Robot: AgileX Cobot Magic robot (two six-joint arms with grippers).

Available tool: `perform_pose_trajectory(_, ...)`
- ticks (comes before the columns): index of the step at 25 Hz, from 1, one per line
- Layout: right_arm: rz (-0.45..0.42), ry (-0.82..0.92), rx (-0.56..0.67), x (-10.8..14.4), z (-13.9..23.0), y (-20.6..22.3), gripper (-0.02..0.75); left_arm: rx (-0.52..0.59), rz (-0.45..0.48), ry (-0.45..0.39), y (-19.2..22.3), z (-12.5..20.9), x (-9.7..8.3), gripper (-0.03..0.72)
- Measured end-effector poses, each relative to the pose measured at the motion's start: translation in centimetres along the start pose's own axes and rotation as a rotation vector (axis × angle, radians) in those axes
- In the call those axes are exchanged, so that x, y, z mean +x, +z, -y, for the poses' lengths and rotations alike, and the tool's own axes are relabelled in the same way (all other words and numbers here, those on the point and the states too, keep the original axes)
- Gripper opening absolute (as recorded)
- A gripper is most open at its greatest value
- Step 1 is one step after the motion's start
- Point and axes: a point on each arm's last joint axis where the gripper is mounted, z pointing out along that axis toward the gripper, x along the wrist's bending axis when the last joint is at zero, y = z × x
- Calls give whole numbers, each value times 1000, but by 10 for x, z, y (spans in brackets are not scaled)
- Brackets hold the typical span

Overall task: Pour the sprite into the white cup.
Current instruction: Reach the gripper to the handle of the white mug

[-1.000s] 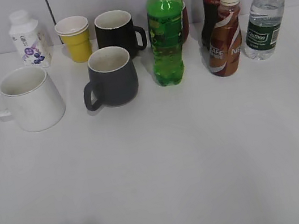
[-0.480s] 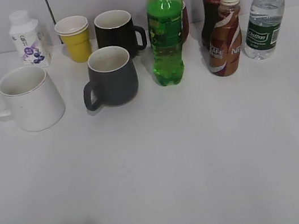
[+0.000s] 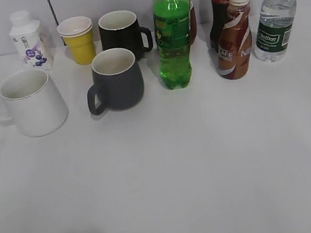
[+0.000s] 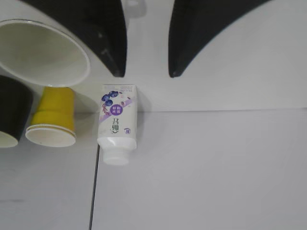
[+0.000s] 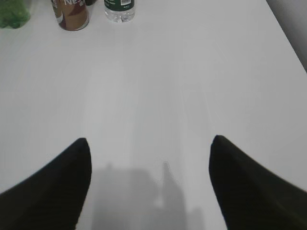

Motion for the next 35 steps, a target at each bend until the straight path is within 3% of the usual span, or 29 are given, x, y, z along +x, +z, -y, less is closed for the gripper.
perform_pose_trajectory(7, 0, 0, 0, 0, 0, 0, 573, 117, 18, -8, 21, 49, 1, 239)
perform_pose_trajectory(14, 0, 0, 0, 0, 0, 0, 573, 164, 77, 0, 28, 73, -4, 239)
perform_pose_trajectory(35, 0, 0, 0, 0, 0, 0, 573, 145, 96, 27, 85, 67, -2, 239)
